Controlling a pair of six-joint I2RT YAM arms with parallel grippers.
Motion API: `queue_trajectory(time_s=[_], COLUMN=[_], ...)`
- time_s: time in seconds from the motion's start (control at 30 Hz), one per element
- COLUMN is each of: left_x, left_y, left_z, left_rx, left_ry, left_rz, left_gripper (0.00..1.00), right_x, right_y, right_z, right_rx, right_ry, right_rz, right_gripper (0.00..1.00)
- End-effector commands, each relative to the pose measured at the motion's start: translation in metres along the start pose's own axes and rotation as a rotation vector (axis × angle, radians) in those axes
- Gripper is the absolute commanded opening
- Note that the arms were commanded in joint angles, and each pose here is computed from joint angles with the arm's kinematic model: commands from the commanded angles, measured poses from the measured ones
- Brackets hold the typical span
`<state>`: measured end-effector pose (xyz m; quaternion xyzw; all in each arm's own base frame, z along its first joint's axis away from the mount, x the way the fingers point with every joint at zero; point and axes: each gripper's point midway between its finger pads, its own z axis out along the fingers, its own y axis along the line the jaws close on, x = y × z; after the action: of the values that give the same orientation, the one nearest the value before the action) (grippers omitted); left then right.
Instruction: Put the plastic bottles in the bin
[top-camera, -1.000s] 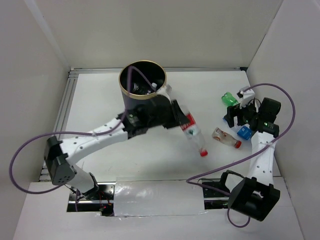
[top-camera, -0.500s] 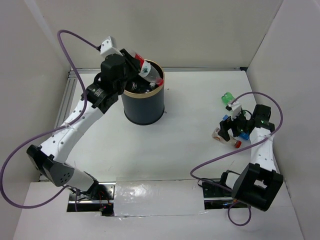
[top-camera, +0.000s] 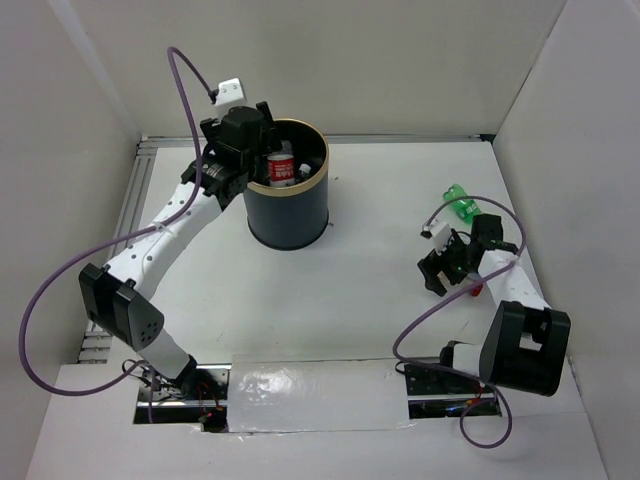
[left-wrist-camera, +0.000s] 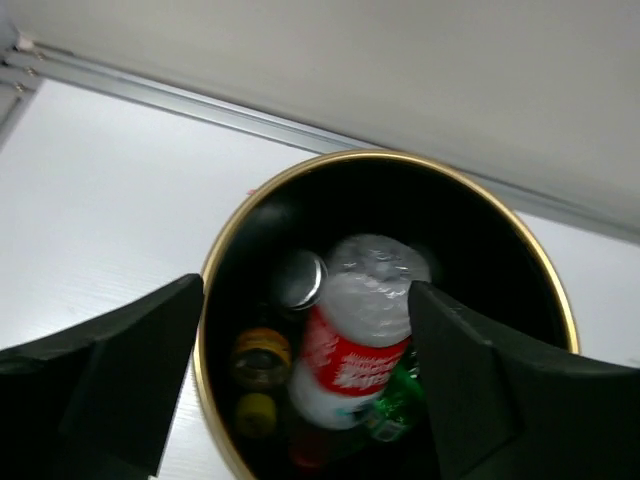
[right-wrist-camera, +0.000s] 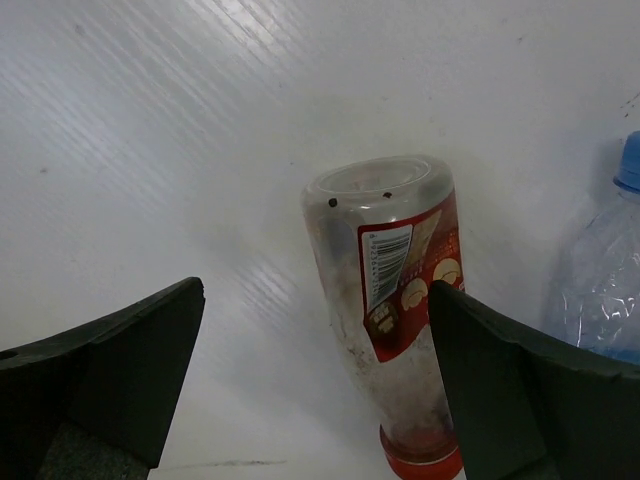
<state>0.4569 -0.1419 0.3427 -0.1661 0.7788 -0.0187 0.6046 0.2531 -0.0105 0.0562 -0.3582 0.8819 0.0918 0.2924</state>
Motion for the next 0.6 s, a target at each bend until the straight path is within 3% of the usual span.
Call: queue_trajectory(time_s=[0.0, 0.07, 0.17, 0.23, 0.27, 0.3, 0.33, 0.37, 0.43, 0.47, 0.53, 0.57], left_x=[-0.027, -0.021, -0.014, -0.031, -0.013, -0.004, -0.004, 0.026, 0.054, 0.094, 0.128, 0.162], left_y=[0.003, -0.002, -0.019, -0.034, -0.037, -0.051, -0.056, -0.058, -0.066, -0.061, -0.058, -0.053], left_z=[-0.012, -0.025, -0.055, -0.098, -0.105, -0.123, -0.15, -0.156, -0.19, -0.19, -0.204, -0.213], left_rx=[0.033, 0.075, 0.199, 0.342, 0.396, 0.521, 0.62, 0.685, 0.848, 0.869, 0.909, 0.929], left_ry=[-0.052, -0.033, -0.041, -0.103, -0.079, -0.062, -0.074, -0.034, 0.003, 0.071, 0.162, 0.227], left_rz=[0.028, 0.036, 0.061, 0.076, 0.107, 0.138, 0.14, 0.162, 0.166, 0.184, 0.131, 0.139], left_gripper=[1.0, 1.0, 1.0, 1.0, 1.0, 1.0, 1.0, 1.0, 1.0, 1.0, 1.0, 1.0], right_x=[0.004, 0.009, 0.018, 0.028, 0.028, 0.028, 0.029, 0.023, -0.019, -0.038, -0.087, -0.145], right_y=[-0.021, -0.02, -0.018, -0.013, -0.013, -0.015, -0.011, -0.008, -0.014, -0.008, -0.006, -0.003], right_z=[0.01, 0.018, 0.022, 0.025, 0.025, 0.025, 0.025, 0.024, 0.01, 0.001, -0.014, -0.037], right_rx=[0.104, 0.095, 0.1, 0.085, 0.085, 0.083, 0.068, 0.044, 0.022, -0.01, -0.044, -0.065], right_ry=[0.048, 0.077, 0.113, 0.141, 0.141, 0.143, 0.143, 0.136, 0.019, -0.028, -0.15, -0.293], right_rz=[-0.034, -0.046, -0.057, -0.055, -0.055, -0.081, -0.076, -0.094, -0.13, -0.149, -0.183, -0.263], right_gripper=[1.0, 0.98, 0.87, 0.71, 0.63, 0.52, 0.31, 0.24, 0.13, 0.11, 0.1, 0.1])
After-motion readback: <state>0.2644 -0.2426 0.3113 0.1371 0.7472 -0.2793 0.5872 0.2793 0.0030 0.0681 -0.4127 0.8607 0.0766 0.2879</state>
